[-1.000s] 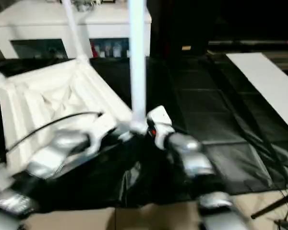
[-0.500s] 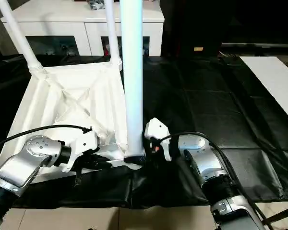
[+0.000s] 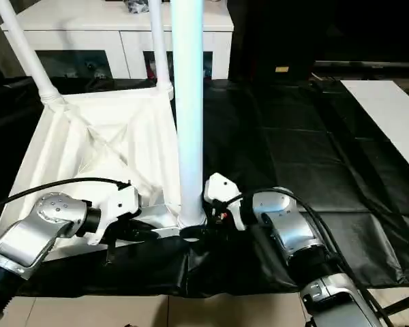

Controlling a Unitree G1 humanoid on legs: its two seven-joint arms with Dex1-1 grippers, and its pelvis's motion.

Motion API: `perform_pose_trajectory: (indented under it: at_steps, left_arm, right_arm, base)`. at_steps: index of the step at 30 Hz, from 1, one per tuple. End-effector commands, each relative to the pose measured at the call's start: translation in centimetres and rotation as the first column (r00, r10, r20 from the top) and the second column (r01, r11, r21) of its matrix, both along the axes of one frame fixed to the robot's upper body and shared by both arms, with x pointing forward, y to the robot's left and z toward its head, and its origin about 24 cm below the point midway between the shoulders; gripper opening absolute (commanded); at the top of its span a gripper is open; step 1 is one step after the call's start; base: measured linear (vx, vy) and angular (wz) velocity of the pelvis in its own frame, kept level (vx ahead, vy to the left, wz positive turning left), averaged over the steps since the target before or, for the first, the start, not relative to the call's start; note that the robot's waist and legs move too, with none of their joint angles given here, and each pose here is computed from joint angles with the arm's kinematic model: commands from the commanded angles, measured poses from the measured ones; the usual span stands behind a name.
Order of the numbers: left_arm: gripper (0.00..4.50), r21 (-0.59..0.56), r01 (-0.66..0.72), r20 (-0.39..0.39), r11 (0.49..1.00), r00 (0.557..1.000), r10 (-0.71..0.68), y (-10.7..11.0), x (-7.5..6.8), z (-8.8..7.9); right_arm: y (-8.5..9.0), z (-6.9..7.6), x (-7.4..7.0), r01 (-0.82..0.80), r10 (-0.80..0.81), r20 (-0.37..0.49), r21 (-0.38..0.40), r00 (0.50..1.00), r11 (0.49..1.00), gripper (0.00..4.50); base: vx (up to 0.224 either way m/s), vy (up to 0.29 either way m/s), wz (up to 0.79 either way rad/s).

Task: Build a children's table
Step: Rotate leg to tighten

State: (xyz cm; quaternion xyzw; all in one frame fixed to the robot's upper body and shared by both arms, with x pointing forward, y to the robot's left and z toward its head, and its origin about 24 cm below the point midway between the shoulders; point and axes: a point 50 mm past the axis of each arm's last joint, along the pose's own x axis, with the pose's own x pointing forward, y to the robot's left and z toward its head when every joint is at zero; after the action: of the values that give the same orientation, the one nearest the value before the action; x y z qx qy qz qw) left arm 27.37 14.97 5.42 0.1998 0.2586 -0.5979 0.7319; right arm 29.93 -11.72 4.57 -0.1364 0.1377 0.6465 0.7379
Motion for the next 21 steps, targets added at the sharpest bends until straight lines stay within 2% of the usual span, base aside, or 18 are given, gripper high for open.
perform_pose_trajectory:
  at_steps: [1,2,9,11,13,14,16,17,18,19,20,21]
  left_arm:
    - [0.00,-0.021,0.036,-0.014,0.999,0.999,-0.036,-0.3,-0.4,0.3]
    - [0.00,-0.021,0.036,-0.021,0.999,0.999,-0.037,-0.2,-0.5,0.2]
    - [0.00,-0.018,0.028,-0.044,0.999,0.999,-0.028,-0.1,-0.9,-0.1]
    - [0.00,-0.020,0.010,-0.044,1.000,0.999,-0.011,-0.2,-0.8,-0.2]
    - [0.00,-0.022,-0.040,-0.032,0.999,0.999,0.040,-0.4,-0.5,-0.6]
    - [0.00,-0.007,-0.148,0.023,0.989,0.989,0.149,-0.9,0.7,-1.1]
    - [0.00,-0.005,-0.199,0.045,0.980,0.979,0.199,-1.1,1.3,-1.3]
    - [0.00,-0.010,-0.271,0.060,0.963,0.961,0.271,-1.6,2.0,-1.5]
    - [0.00,-0.024,-0.381,0.093,0.924,0.920,0.381,-2.3,3.2,-1.6]
    - [0.00,-0.024,-0.381,0.093,0.924,0.920,0.381,-2.3,3.2,-1.6]
    - [0.00,-0.071,-0.473,0.081,0.878,0.875,0.478,-3.4,4.2,-1.5]
    - [0.00,-0.092,-0.518,0.072,0.850,0.848,0.525,-4.0,4.8,-1.4]
  right_arm:
    - [-0.1,0.6,0.4,0.011,-0.011,0.003,0.028,1.000,1.000,3.06]
    - [-0.1,0.5,0.3,0.009,-0.009,-0.004,0.035,1.000,0.999,2.85]
    - [0.0,0.0,-0.1,0.001,0.002,-0.049,0.051,0.999,0.999,2.69]
    - [0.1,-0.1,0.1,0.040,-0.037,-0.050,0.053,0.998,0.998,2.68]
    - [0.4,-0.4,0.9,0.143,-0.142,-0.015,0.063,0.990,0.988,2.68]
    - [0.8,-0.7,1.9,0.314,-0.314,-0.014,0.090,0.949,0.945,2.68]
    - [1.0,-0.9,2.2,0.376,-0.376,-0.025,0.096,0.926,0.922,2.67]
    - [1.2,-1.3,2.5,0.451,-0.449,-0.041,0.100,0.893,0.887,2.67]
    - [1.6,-1.9,2.7,0.548,-0.545,-0.062,0.091,0.836,0.831,2.67]
    - [1.6,-1.9,2.7,0.548,-0.545,-0.062,0.091,0.836,0.831,2.67]
    - [2.0,-2.5,2.9,0.638,-0.635,-0.066,0.075,0.770,0.766,2.67]
    - [2.2,-2.8,3.0,0.685,-0.680,-0.082,0.066,0.729,0.726,2.67]
  base:
    - [0.000,0.000,0.00]
    - [0.000,0.000,0.00]
    - [0.000,0.000,0.00]
    - [0.000,0.000,0.00]
    - [0.000,0.000,0.00]
    - [0.000,0.000,0.00]
    - [0.000,0.000,0.00]
    - [0.000,0.000,0.00]
    - [0.000,0.000,0.00]
    - [0.000,0.000,0.00]
    - [0.000,0.000,0.00]
    - [0.000,0.000,0.00]
